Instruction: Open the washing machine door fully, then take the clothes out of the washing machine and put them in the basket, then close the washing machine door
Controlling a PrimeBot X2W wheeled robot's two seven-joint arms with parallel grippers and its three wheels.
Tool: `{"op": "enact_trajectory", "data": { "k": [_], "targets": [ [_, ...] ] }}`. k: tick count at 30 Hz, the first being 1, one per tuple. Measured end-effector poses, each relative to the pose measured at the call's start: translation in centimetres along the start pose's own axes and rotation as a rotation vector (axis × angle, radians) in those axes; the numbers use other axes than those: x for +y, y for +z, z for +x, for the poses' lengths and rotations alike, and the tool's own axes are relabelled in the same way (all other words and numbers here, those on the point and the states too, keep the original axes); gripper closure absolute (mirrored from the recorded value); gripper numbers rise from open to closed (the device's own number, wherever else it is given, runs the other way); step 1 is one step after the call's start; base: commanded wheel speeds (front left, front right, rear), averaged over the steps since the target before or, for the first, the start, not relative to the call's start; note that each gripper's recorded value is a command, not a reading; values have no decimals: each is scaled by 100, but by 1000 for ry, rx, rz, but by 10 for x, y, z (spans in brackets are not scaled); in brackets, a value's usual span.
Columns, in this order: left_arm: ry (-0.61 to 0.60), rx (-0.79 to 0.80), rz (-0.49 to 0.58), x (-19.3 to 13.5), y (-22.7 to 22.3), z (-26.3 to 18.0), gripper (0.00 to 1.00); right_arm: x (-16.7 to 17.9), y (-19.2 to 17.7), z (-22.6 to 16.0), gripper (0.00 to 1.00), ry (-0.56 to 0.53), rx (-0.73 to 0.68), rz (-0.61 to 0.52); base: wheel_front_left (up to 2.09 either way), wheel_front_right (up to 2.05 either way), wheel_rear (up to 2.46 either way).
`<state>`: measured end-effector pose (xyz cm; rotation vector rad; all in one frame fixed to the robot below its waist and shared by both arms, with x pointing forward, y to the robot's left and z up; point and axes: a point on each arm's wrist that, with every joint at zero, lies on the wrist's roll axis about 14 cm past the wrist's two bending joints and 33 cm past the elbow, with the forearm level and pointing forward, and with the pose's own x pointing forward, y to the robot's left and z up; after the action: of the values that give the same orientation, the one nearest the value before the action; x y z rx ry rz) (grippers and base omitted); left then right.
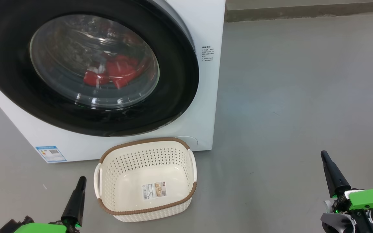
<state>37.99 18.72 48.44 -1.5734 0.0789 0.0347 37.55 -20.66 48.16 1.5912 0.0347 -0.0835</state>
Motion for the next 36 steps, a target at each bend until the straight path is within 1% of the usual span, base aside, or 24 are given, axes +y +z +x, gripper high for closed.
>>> {"op": "enact_trajectory", "data": {
  "k": [25, 26, 27, 28, 31, 36],
  "targets": [
    [3, 0, 0, 1, 0, 0, 100, -1, 0, 0, 100, -3, 0, 1, 0, 0, 0],
    [15, 1, -2, 5, -1, -1, 0, -5, -1, -1, 0, -15, 0, 4, 0, 0, 0],
    [33, 2, -6, 11, -2, -3, 0, -12, -2, -4, 0, -36, 0, 10, 0, 0, 0],
    [33, 2, -6, 11, -2, -3, 0, -12, -2, -4, 0, -36, 0, 10, 0, 0, 0],
    [87, 4, -18, 29, -5, -11, 0, -34, -6, -14, 0, -99, 2, 24, 0, 0, 0],
    [89, -7, -18, 30, -5, -13, 0, -35, -8, -15, 0, -102, 5, 23, 0, 0, 0]
  ]
}}
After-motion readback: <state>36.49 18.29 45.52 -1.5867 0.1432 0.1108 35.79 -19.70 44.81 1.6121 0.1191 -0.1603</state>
